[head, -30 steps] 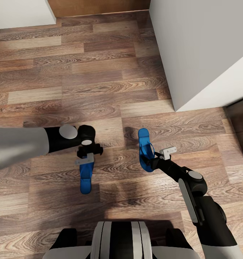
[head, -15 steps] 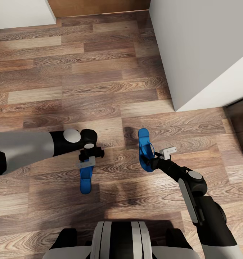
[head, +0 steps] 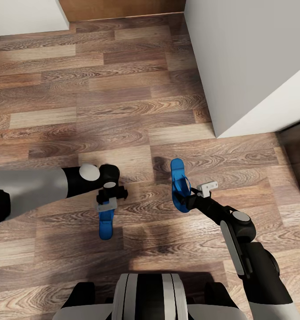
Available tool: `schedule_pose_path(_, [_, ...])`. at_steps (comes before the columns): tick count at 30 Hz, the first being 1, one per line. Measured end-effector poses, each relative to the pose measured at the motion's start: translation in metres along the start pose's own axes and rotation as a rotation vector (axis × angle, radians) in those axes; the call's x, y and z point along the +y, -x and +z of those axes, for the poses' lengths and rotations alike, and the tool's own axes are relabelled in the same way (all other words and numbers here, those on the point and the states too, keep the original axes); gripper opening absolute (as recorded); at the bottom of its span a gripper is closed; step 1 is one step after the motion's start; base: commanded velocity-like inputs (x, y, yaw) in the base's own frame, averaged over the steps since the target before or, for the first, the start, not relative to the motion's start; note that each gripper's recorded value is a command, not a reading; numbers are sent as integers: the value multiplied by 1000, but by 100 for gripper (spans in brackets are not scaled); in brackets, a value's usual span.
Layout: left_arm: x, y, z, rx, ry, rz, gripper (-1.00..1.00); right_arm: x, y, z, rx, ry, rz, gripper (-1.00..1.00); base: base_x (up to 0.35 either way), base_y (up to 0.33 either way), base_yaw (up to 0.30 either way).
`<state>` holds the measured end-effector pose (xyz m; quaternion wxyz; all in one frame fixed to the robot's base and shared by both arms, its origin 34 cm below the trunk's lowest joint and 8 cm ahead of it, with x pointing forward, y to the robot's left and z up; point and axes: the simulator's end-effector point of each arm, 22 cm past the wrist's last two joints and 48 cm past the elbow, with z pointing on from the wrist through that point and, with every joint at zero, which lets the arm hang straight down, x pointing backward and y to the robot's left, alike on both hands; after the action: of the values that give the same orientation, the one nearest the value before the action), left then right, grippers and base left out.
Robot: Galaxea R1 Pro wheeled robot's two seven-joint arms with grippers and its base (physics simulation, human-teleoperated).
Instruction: In the bedroom, move the book from the bed onto either nightstand, and place the two sandals side by side next to the bed.
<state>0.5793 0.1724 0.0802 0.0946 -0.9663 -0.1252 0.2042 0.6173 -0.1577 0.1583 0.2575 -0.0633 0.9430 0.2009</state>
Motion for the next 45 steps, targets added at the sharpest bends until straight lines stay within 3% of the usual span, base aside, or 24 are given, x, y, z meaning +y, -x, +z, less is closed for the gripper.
schedule_pose_path(14, [-9, 12, 15, -23, -23, -7, 100, 0, 0, 0, 0, -1, -1, -100, 0, 0, 0])
schedule_pose_path(35, [-20, -1, 19, 5, -48, -21, 100, 0, 0, 0, 0, 0, 0, -100, 0, 0, 0])
schedule_pose_path(45, [-25, -22, 19, 76, -61, 16, 100, 0, 0, 0, 0, 0, 0, -100, 0, 0, 0])
